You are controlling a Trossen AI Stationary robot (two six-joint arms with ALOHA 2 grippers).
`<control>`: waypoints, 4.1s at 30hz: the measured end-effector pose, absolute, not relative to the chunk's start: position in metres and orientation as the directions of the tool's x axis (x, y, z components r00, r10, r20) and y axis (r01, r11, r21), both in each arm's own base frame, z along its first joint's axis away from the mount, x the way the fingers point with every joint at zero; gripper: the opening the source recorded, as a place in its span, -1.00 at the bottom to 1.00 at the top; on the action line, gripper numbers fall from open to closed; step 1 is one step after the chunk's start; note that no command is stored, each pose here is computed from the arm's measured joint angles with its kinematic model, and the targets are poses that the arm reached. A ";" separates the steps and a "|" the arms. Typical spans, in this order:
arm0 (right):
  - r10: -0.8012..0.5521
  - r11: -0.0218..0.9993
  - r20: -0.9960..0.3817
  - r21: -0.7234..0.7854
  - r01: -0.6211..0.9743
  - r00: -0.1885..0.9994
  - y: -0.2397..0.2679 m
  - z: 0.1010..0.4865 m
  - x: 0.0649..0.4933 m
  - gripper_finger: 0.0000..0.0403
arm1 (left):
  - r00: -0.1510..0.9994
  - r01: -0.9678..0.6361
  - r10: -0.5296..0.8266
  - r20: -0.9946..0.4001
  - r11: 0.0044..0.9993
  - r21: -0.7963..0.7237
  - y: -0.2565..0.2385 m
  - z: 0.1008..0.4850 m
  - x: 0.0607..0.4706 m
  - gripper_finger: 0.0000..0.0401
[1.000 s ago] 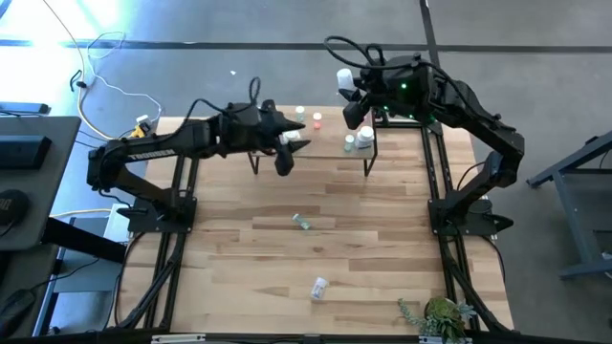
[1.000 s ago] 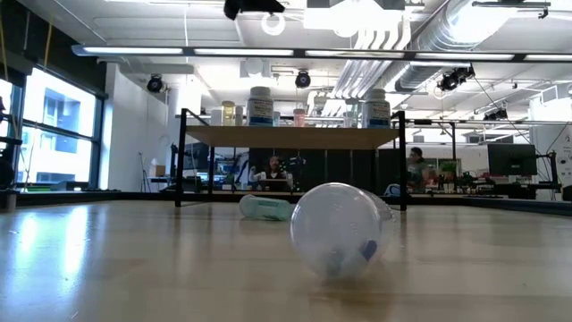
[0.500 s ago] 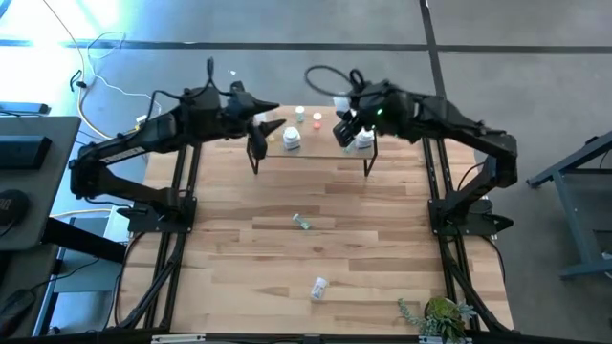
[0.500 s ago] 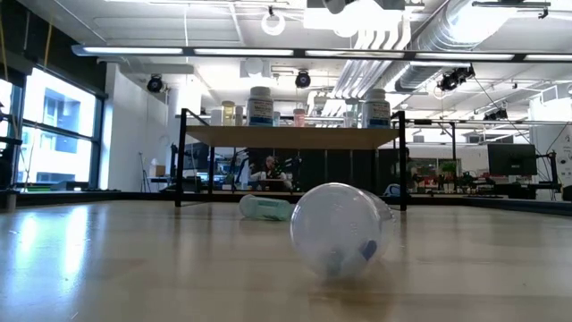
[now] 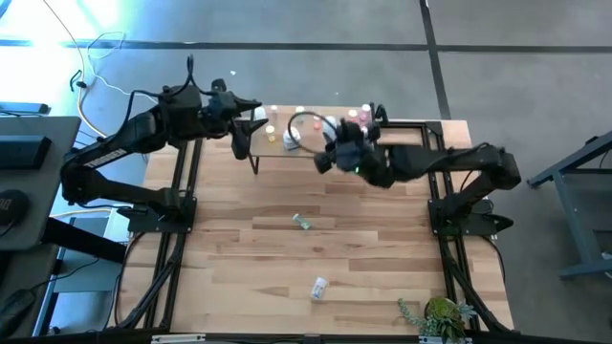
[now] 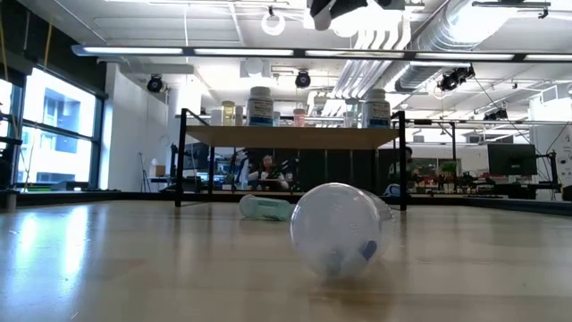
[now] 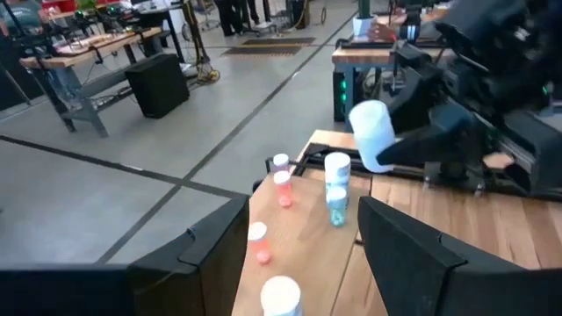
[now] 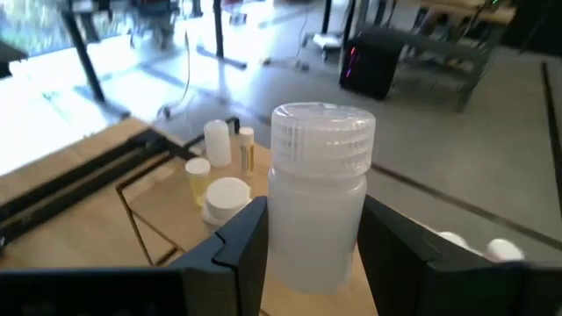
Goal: Pick and place medicine bottles onto shelf by color
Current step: Put the white pill bottle on the shelf, then put the blue pill bottle on the shelf
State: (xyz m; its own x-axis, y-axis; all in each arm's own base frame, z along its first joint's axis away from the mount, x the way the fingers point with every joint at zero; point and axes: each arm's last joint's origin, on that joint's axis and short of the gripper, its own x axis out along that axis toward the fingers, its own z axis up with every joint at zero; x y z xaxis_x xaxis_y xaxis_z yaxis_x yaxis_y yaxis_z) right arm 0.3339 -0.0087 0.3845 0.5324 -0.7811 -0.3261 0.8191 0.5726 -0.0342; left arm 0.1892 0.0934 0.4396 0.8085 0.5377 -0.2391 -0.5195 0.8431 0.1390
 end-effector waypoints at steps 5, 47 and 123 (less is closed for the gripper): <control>-0.830 0.515 -0.235 0.025 0.857 0.506 0.009 0.349 0.342 -0.30 | 0.799 -0.514 0.533 -0.277 0.845 0.143 0.092 0.437 0.186 0.02; -0.925 0.353 -0.088 0.159 0.922 0.369 0.025 0.197 0.409 -0.30 | 0.756 -0.512 0.547 -0.359 0.836 0.196 0.091 0.428 0.183 0.02; -0.914 0.365 -0.162 0.074 0.928 0.372 -0.029 0.186 0.412 0.01 | 0.702 -0.512 0.583 -0.409 0.812 0.279 0.092 0.423 0.180 0.02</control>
State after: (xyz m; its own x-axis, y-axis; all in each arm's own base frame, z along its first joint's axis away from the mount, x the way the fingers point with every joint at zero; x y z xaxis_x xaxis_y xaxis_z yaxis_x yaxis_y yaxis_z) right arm 0.4124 -0.0288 0.1858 0.3724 -0.9138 -0.1619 0.9280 0.3651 0.0738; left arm 0.1801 0.0919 0.4232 0.7023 0.5830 -0.4086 -0.5121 0.8124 0.2790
